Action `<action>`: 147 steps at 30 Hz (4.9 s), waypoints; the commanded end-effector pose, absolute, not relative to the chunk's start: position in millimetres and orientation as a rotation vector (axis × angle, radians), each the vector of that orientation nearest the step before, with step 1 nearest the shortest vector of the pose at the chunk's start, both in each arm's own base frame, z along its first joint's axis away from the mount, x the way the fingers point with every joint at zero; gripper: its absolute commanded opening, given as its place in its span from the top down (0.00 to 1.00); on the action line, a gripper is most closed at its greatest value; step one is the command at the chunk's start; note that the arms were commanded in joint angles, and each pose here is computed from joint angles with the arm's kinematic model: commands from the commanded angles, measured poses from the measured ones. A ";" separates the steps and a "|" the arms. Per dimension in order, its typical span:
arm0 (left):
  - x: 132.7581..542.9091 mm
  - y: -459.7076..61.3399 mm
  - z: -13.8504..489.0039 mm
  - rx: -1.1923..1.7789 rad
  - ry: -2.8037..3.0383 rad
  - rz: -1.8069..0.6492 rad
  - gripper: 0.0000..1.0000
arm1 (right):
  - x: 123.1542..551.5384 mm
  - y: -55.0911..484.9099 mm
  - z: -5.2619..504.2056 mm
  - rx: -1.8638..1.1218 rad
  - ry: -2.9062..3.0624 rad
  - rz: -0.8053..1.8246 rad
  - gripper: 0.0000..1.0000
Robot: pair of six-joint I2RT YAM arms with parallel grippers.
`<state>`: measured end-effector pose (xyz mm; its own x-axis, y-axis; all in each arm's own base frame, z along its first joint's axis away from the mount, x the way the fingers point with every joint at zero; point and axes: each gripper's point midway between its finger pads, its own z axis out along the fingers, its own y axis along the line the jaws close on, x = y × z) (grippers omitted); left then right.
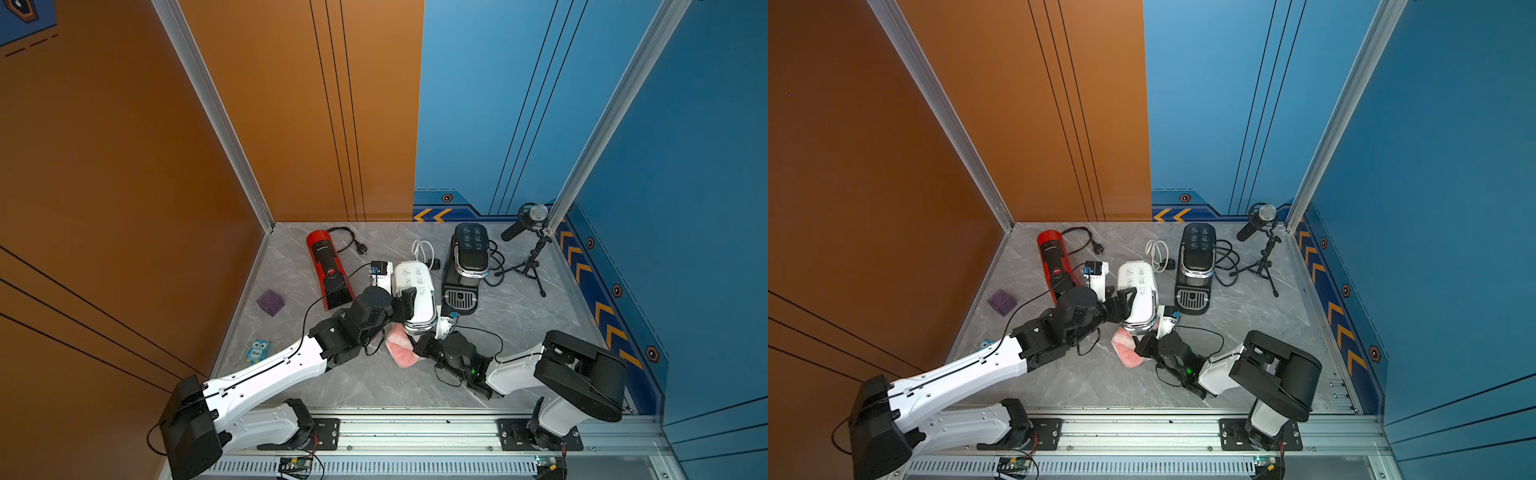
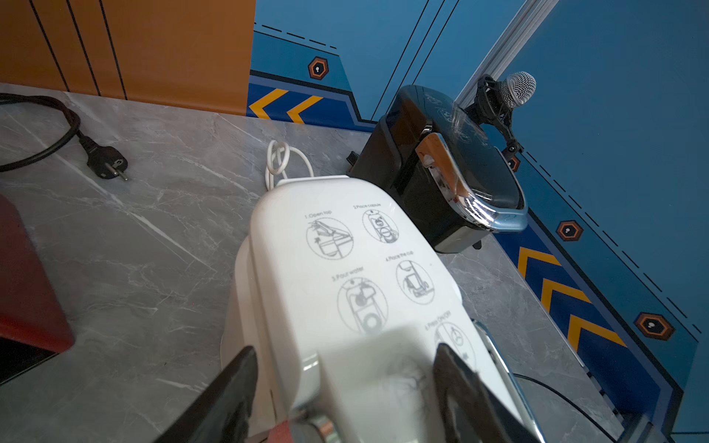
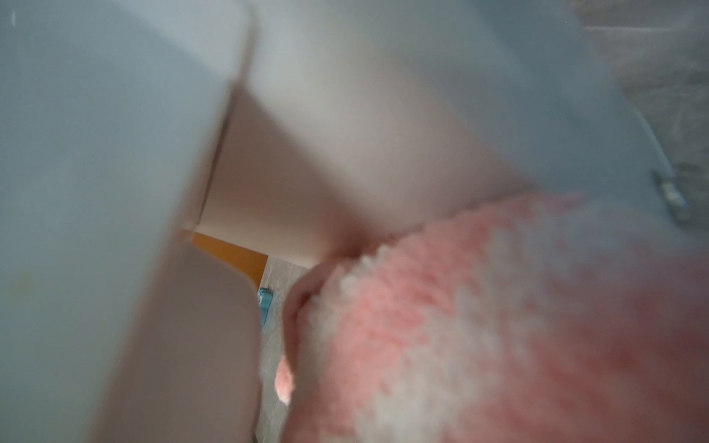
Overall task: Wipe the surface of a coffee machine
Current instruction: Wipe the dirt from the surface of the coffee machine, then move the coffee machine to the center of the board.
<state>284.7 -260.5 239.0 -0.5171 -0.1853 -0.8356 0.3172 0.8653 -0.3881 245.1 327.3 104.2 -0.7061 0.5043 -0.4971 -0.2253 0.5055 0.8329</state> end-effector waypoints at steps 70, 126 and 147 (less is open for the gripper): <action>251.9 -206.9 126.7 0.220 2.397 -0.299 0.28 | 223.2 280.7 114.8 0.337 2.105 0.915 1.00; 255.0 -201.8 134.1 0.185 2.371 -0.357 0.28 | 159.9 285.3 21.0 0.396 2.510 0.782 1.00; 264.0 -189.9 123.7 0.155 2.400 -0.311 0.25 | 278.9 280.3 0.7 0.535 2.429 0.597 1.00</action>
<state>297.7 -226.9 226.7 -0.5316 -0.2327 -0.8144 0.2537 0.8736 -0.4152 266.5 305.8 30.8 -0.7484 0.5415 -0.3830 0.2046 0.7377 0.6434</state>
